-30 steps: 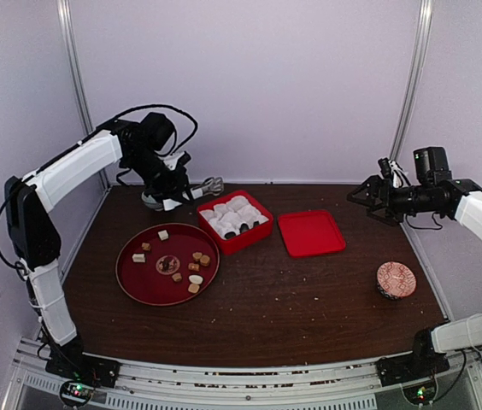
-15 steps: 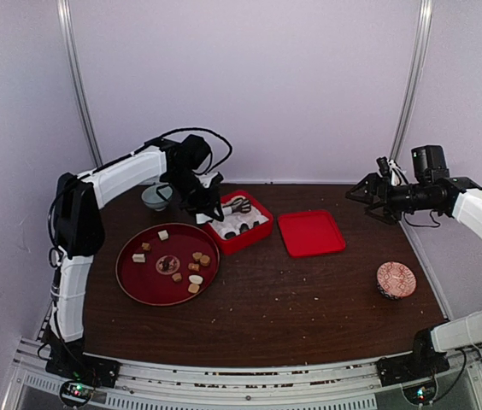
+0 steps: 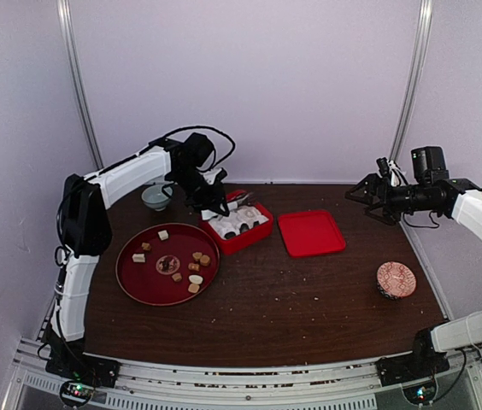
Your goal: Pack the chocolate
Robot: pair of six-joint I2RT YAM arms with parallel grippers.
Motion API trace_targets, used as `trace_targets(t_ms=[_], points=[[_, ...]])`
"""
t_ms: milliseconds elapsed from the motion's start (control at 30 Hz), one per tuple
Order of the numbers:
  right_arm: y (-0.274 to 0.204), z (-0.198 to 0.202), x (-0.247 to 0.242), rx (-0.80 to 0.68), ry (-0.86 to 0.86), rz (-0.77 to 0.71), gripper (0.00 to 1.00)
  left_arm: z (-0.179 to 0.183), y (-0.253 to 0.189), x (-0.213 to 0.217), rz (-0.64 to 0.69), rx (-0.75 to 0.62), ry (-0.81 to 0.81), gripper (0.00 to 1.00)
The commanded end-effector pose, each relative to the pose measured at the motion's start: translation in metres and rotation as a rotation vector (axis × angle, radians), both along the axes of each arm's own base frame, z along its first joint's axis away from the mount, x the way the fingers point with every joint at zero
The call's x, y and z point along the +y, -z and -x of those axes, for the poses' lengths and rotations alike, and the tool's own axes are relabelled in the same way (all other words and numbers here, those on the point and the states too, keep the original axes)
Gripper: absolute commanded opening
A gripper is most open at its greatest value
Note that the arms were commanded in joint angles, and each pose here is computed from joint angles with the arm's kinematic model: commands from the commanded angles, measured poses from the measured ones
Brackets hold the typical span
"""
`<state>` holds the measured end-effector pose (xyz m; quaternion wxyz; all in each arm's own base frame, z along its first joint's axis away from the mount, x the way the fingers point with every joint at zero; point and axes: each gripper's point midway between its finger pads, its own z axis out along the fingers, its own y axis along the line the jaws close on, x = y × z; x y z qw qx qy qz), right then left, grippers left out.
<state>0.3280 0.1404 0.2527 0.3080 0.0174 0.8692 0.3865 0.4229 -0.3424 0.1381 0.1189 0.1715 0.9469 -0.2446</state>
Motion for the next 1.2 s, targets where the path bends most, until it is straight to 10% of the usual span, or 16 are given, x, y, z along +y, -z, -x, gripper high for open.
trace_targets(t_ms=[0,400,867,1167], points=[[-0.008,0.001,0.002,-0.039,-0.014,0.005,1.00,-0.012,-0.007,-0.008,0.036,-0.038,-0.007,0.37],[-0.007,0.005,0.008,-0.046,-0.061,-0.009,1.00,0.015,-0.065,0.023,0.036,-0.095,-0.082,0.36],[-0.001,0.005,0.007,-0.033,-0.067,0.019,1.00,0.124,-0.026,0.164,-0.158,0.064,-0.341,0.37],[-0.005,0.010,0.012,-0.029,-0.086,0.007,1.00,0.114,-0.008,0.183,-0.242,0.103,-0.518,0.39]])
